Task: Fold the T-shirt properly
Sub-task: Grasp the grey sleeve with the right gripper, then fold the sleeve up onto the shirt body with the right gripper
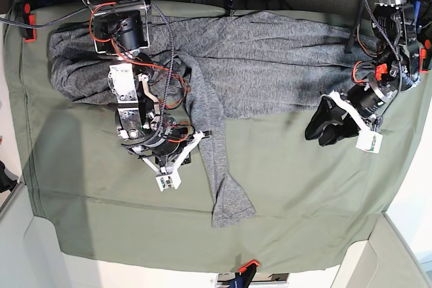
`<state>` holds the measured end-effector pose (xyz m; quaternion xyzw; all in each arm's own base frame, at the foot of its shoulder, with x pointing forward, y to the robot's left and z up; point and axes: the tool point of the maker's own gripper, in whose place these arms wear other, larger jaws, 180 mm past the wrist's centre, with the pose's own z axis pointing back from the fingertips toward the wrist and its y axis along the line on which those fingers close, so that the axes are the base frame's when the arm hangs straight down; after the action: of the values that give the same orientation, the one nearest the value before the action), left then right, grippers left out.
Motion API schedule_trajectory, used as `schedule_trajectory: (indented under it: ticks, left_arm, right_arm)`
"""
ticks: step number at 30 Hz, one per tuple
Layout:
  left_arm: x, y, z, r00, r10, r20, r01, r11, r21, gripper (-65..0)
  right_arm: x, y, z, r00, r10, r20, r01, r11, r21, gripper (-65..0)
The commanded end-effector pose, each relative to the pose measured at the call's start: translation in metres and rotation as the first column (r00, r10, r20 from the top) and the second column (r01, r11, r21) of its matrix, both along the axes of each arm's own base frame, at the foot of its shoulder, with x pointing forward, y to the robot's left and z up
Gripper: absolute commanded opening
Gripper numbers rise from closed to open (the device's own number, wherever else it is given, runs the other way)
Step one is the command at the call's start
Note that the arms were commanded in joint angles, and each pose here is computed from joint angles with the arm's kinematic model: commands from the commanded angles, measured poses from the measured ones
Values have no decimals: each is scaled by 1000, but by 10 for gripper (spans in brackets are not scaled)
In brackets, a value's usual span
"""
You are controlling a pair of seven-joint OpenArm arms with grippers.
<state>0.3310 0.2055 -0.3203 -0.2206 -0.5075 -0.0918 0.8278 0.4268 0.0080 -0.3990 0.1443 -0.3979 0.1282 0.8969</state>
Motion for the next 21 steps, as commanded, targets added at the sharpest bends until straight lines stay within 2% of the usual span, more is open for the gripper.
schedule_trajectory:
  ticks: [1,7,13,16,21]
  left_arm:
    - [6,2,17,998,-3,55,3,1000,-10,-363]
    - [5,2,15,999,-3,49,3,1000,-6,-363]
    - [5,2,15,999,-3,49,3,1000,-7,-363]
    - [5,2,16,999,-3,51,3,1000,-7,-363]
    - [5,2,15,999,-3,50,3,1000,-6,-363]
  right_arm:
    - [13,4,19,998,-2,55,1,1000,18,-650]
    - [10,7,15,999,10,37,-10,1000,13,-650]
    - [-14,16,-10,999,45,-20,-45,999,0,-650]
    - [-29,31,-19,994,104,-34,-104,995,-6,-650]
    - [-56,71,-23,971,236,-44,-235,972,16,-650]
